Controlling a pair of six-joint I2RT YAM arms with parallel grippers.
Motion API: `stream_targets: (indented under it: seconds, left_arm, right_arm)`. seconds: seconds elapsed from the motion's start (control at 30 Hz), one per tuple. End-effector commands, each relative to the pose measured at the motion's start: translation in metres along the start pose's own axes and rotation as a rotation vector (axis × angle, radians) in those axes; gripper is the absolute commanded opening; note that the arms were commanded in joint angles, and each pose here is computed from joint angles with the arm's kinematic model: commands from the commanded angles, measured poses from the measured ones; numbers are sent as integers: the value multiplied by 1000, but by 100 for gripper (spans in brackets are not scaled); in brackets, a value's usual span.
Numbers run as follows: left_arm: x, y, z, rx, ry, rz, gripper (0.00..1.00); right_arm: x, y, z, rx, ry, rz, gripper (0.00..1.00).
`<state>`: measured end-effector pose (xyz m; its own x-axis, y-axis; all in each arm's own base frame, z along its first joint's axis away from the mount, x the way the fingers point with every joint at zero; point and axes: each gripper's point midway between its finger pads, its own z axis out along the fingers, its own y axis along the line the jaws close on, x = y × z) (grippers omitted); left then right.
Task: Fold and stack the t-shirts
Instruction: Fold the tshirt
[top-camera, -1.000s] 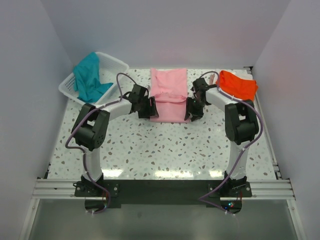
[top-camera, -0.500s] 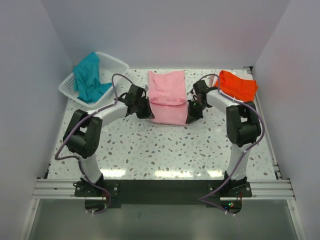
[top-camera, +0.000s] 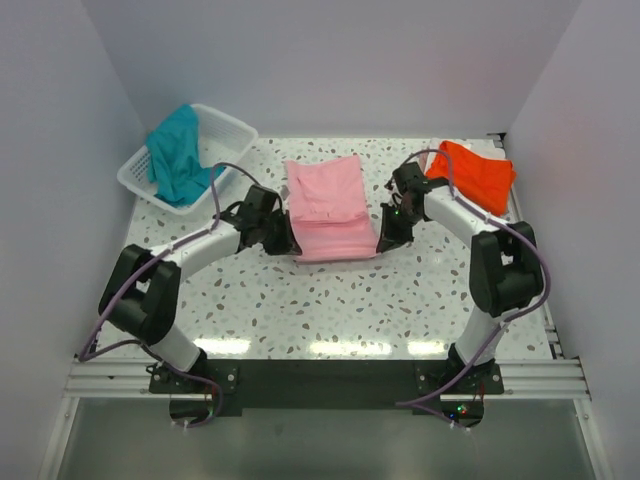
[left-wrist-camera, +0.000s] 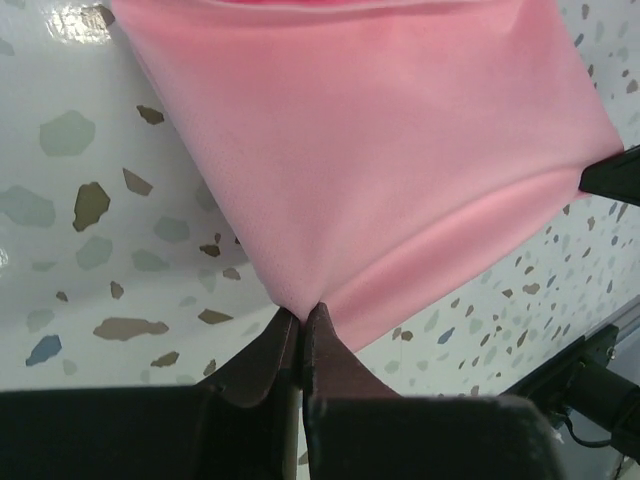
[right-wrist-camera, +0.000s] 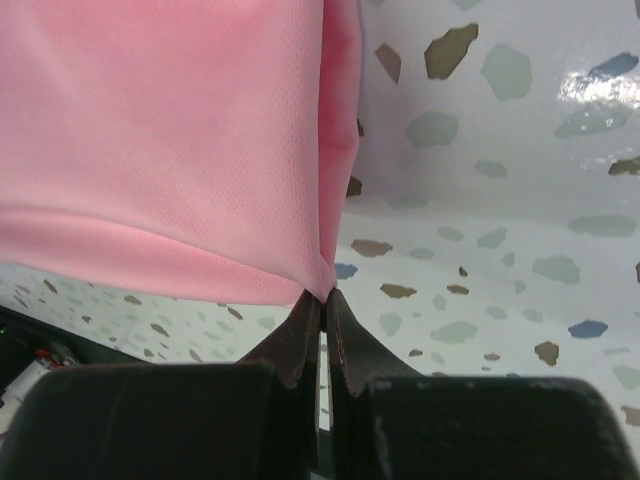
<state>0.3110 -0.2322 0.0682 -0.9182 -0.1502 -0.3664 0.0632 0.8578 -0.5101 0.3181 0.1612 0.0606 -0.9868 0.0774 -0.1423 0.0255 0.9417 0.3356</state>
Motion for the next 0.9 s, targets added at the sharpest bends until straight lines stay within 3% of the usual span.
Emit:
stream_targets:
  seconds: [0.0, 0.07, 0.6, 0.87]
  left_arm:
    - [-11, -11, -33, 19, -87, 20, 0]
    - [-12, -15, -43, 35, -117, 24, 0]
    - [79, -12, -61, 51, 157, 46, 0]
    - [110, -14, -92, 92, 202, -7, 0]
  right_arm:
    - [-2, -4, -40, 48, -94, -23, 0]
    - [4, -5, -42, 47, -88, -21, 0]
    - [72, -27, -62, 130, -1, -44, 0]
    - [103, -26, -82, 151, 39, -45, 0]
